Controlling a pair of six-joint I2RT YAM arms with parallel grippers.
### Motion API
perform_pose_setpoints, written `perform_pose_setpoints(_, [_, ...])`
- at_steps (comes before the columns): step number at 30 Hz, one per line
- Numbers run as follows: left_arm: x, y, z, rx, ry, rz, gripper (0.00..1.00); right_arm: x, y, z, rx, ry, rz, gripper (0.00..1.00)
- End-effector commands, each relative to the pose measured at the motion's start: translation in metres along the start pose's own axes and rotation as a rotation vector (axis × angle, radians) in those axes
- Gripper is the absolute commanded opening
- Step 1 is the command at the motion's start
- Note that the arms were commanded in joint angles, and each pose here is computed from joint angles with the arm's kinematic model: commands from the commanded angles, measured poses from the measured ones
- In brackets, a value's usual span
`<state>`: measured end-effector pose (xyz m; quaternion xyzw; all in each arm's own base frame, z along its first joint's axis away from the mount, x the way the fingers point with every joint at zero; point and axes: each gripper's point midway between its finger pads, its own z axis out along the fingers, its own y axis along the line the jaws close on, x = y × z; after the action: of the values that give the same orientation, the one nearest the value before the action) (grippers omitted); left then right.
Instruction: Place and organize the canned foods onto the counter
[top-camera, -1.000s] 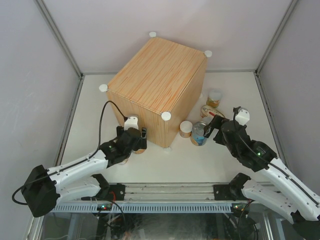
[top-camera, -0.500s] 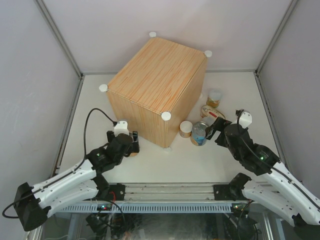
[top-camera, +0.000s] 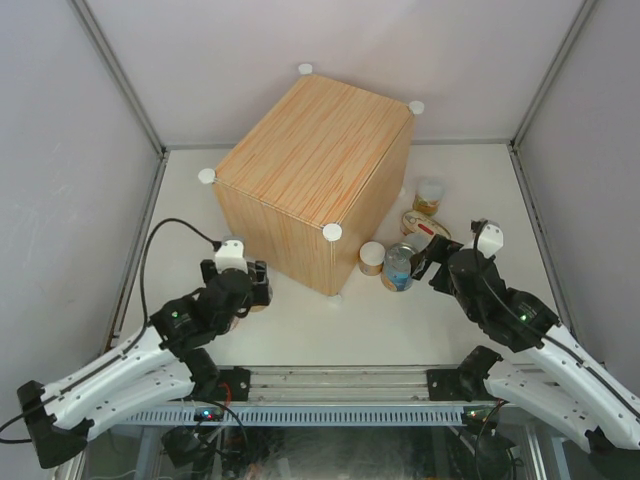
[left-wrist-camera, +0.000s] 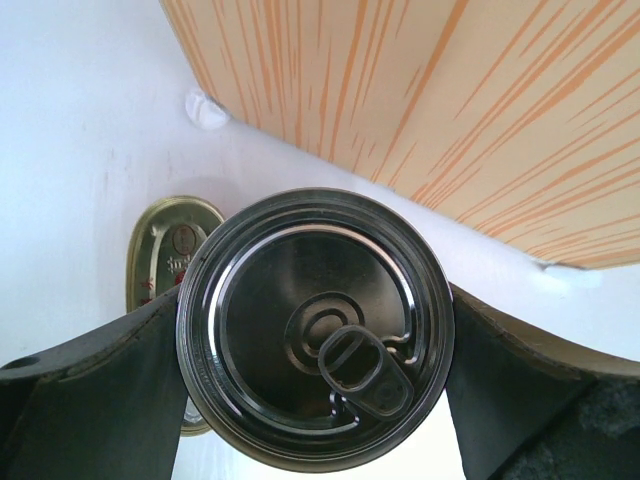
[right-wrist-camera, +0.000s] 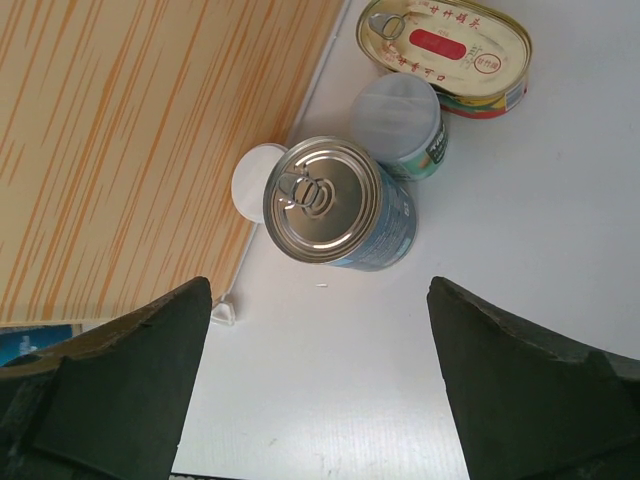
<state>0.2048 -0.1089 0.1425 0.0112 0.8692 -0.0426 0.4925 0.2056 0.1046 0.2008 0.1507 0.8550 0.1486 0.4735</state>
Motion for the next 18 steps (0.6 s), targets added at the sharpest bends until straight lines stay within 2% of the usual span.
perform_pose_setpoints(1, [-0.095,0.000,-0.042,0.038,-0.254,-0.174,0.00,-0.007,0.007,0.000,-0.021,-0.039,0.026,0.88])
perform_pose_setpoints(18, [-0.168,0.017,-0.104,0.078,-0.374,-0.192,0.00,-0.004,0.012,0.006,-0.012,-0.055,0.000,0.86])
